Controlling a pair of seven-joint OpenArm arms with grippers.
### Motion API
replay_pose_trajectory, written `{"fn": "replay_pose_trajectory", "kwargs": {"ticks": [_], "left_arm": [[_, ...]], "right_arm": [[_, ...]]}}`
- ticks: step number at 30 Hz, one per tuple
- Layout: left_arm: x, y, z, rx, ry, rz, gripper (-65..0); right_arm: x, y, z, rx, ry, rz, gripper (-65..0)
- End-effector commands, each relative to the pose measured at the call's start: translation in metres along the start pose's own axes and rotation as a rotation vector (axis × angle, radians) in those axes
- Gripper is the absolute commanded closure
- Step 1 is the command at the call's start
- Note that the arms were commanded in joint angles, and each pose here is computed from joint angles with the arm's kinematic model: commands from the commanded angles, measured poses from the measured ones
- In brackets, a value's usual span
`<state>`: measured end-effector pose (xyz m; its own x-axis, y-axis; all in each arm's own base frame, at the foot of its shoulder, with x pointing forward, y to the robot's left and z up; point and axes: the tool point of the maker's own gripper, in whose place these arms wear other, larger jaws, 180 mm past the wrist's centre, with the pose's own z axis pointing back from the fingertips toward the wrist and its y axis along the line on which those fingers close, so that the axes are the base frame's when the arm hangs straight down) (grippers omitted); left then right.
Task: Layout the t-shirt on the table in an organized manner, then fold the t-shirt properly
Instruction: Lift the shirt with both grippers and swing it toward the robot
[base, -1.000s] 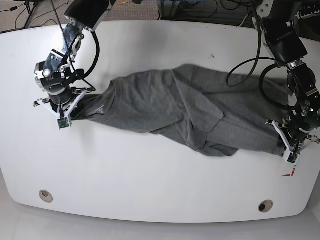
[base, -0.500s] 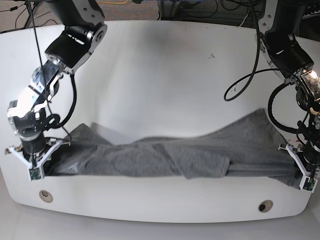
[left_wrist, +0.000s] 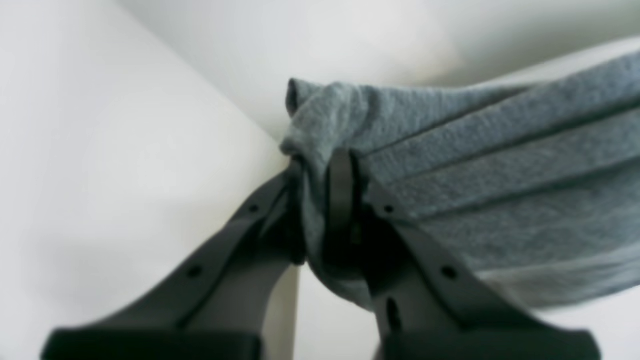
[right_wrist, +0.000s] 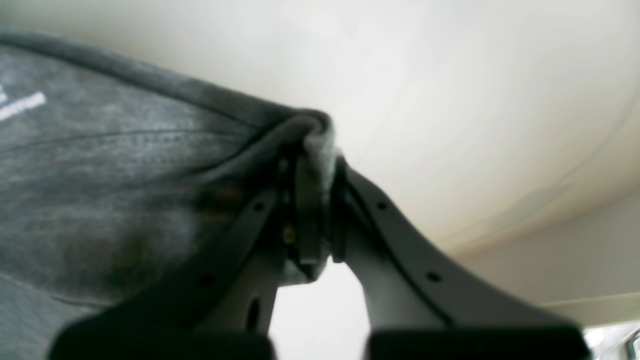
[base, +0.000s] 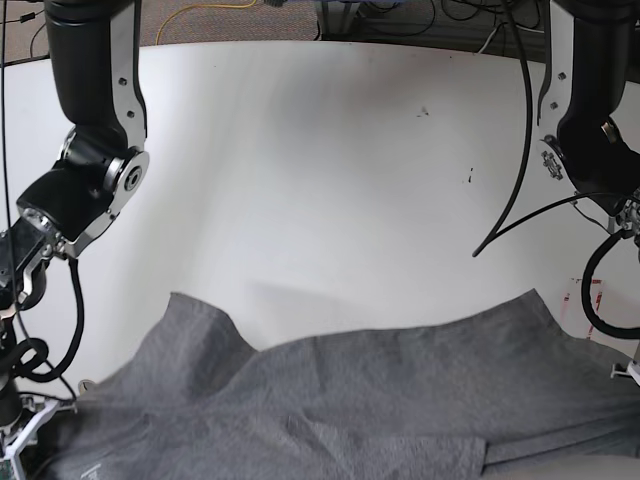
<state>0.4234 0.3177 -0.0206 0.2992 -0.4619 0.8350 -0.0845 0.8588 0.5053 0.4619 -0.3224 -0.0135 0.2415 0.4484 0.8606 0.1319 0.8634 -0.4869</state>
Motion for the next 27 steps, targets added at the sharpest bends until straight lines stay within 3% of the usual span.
{"fn": "replay_pose_trajectory", "kwargs": {"ticks": [1,11,27], "left_arm": [[0.006,0.032,0.01,0.104,0.028,0.007,0.0],[-0.02,0.014,0.004,0.062,0.089,-0.011,0.0],[-0.005,0.025,0.009,0.089,0.053,-0.003,0.0]], "right_arm": [[0.011,-0.036,0.007,-0.105,0.026,0.008,-0.6],[-0.025,-0.011,-0.006,-0.041,0.136,0.031,-0.3],[-0.018,-0.013,-0.006,-0.045,0.123,0.031,-0.3]]}}
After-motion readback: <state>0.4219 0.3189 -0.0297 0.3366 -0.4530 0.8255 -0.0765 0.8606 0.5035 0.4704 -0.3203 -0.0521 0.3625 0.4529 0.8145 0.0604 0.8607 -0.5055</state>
